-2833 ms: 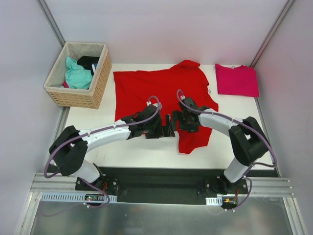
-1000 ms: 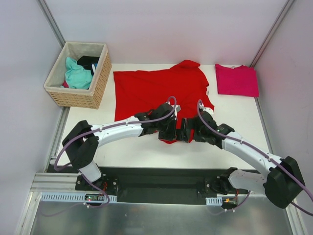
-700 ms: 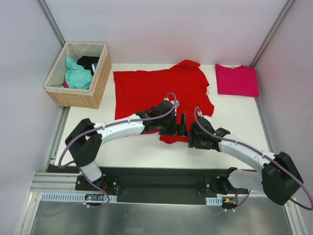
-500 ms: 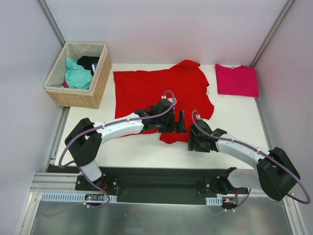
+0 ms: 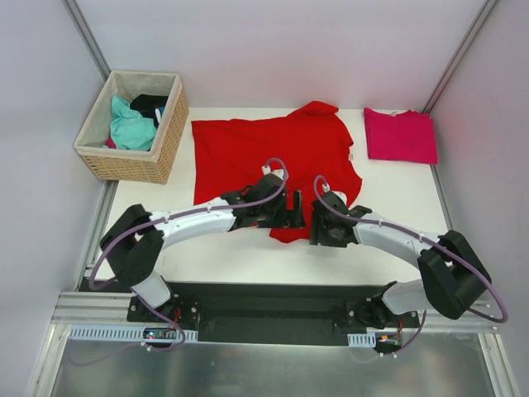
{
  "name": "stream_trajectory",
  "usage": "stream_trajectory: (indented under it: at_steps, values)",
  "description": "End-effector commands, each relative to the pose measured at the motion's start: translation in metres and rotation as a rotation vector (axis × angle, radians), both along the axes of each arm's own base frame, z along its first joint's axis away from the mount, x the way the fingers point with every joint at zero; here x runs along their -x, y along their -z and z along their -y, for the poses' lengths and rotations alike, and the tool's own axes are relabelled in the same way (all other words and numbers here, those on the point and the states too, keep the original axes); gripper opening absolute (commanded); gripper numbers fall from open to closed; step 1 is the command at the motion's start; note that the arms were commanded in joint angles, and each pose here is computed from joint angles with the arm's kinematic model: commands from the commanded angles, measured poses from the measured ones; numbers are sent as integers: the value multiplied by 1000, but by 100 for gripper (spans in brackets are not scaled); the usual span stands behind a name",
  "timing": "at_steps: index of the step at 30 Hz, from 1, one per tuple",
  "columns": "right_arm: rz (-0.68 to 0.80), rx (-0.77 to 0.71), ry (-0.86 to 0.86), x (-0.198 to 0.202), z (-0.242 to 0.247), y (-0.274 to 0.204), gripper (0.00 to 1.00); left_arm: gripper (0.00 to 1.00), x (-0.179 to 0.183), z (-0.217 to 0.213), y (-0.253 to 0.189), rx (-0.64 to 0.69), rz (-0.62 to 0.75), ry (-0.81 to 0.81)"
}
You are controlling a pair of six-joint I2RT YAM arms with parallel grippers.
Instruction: Fold and stack the t-shirts
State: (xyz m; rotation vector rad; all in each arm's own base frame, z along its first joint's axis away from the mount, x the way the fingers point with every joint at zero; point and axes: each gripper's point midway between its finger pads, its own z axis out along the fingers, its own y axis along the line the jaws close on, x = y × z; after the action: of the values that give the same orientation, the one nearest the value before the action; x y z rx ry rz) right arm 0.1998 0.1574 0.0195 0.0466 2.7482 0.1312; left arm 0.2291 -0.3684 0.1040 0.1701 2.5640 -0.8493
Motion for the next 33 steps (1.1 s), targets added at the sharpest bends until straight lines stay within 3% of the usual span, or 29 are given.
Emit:
stream_trajectory:
  at_steps: [1, 8, 18, 21, 22, 24, 25, 27, 33]
  values:
    - [80, -53, -21, -28, -24, -22, 61, 94, -19, -42, -37, 26, 133, -176]
    - [67, -57, -39, -36, -34, -20, 61, 95, -27, -115, -39, 29, 162, -359]
    - [41, -36, -40, -36, -34, -6, 59, 95, -28, -141, -22, -11, 125, -405]
    - [46, -28, -38, -41, -35, -4, 51, 95, -28, -143, -18, -13, 113, -407]
    - [37, -21, -40, -40, -35, -1, 40, 95, -28, -146, -17, -14, 111, -411]
    - [35, -22, -42, -42, -38, 0, 29, 95, -28, -147, -17, -14, 111, -411]
    - [27, -22, -44, -42, -38, 2, 15, 95, -27, -148, -16, -17, 109, -411]
    - [20, -19, -43, -41, -39, 2, 1, 95, -28, -149, -16, -15, 111, -417]
    - [66, -5, -58, -49, -37, -25, 1, 95, -27, -148, -11, -20, 92, -411]
